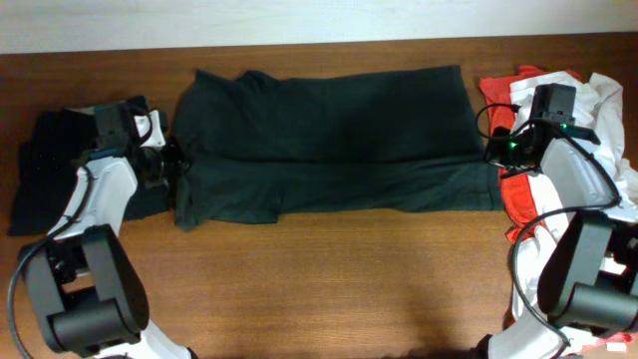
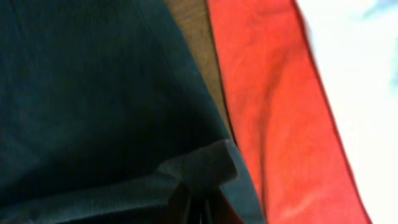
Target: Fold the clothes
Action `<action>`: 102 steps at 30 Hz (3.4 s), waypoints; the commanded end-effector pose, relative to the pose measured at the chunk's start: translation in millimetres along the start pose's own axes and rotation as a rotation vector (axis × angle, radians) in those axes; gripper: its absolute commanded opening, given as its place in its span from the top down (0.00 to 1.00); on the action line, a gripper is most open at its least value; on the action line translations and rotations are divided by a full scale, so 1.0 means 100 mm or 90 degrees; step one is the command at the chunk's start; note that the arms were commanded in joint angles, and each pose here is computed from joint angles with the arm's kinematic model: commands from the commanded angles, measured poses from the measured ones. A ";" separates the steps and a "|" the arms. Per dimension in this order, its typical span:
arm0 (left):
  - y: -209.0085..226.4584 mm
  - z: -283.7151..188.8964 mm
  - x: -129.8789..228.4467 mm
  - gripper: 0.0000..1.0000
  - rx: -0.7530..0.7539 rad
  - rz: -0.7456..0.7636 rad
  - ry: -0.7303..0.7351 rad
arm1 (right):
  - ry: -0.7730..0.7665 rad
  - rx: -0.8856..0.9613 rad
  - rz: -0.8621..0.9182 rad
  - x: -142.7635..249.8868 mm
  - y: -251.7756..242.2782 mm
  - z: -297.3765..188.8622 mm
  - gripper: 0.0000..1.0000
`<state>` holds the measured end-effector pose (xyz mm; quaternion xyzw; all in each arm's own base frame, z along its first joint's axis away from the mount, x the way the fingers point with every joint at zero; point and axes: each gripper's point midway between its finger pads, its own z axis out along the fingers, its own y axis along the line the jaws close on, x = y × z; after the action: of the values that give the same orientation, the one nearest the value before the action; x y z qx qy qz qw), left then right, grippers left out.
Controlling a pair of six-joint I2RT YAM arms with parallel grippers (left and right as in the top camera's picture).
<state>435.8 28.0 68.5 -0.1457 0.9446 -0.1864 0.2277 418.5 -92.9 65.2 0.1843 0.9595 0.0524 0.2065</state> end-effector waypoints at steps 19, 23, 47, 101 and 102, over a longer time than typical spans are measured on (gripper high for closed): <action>-0.36 -0.39 -0.17 0.67 0.003 0.079 -0.070 | 0.122 0.026 0.011 0.57 -0.09 0.18 0.75; -0.63 -0.29 0.14 0.66 0.000 0.142 -0.008 | 0.157 0.022 0.005 0.83 -0.06 0.27 0.75; -1.04 0.63 1.57 0.68 -0.148 0.359 0.232 | 0.228 0.187 0.068 1.36 -0.50 0.27 0.96; -0.19 0.20 0.62 0.56 -0.206 0.093 0.135 | 0.233 0.188 0.068 1.38 -0.51 0.26 0.95; -0.17 0.22 0.65 0.57 -0.207 0.093 0.139 | 0.234 0.189 0.068 1.38 -0.51 0.26 0.96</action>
<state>402.1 -10.4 40.2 -0.0883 0.9892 -0.0096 0.1169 322.3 -81.8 -1.5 0.2457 0.9683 -0.0131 0.0418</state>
